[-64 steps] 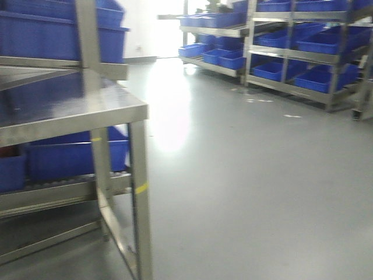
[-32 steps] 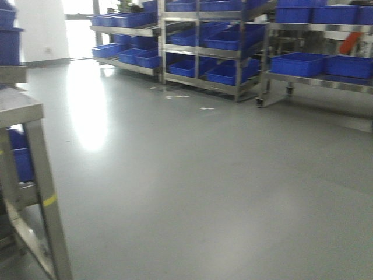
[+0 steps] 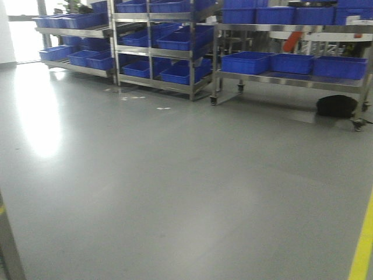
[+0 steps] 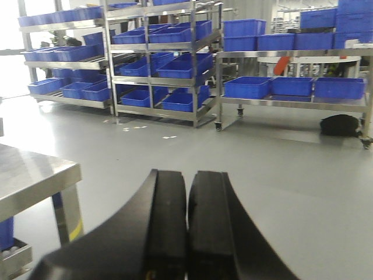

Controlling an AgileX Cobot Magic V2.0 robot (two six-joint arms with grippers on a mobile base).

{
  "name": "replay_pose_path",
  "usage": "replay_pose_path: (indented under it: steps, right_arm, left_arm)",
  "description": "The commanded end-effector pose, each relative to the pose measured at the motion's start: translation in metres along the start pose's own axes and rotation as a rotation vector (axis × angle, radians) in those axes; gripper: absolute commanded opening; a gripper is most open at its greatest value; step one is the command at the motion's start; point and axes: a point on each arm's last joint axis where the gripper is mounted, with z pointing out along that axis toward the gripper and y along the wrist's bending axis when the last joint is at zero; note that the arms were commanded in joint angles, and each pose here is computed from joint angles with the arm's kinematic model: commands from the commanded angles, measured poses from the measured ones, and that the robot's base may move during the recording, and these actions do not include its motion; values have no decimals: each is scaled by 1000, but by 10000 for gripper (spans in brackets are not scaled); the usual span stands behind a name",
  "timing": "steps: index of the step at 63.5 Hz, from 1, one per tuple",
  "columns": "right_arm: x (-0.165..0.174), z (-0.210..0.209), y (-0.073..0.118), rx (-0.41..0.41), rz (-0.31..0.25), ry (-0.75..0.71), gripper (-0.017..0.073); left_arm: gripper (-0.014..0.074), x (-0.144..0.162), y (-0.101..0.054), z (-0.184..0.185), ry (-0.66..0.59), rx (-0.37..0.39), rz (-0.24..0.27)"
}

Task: Move white bin to right shelf second layer
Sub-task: 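Back away from the table and turn, holding the bin in the right gripper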

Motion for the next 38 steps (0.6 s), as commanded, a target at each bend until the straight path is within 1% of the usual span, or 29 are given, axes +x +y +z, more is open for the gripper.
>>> replay_pose_path:
  steps: [1, 38]
  right_arm:
    - [-18, -2, 3, -19, -6, -123, 57]
    - [-18, -2, 3, -19, -6, -123, 57]
  left_arm:
    - [85, 3, 1, -1, -67, -8, -12]
    - [85, 3, 1, -1, -67, -8, -12]
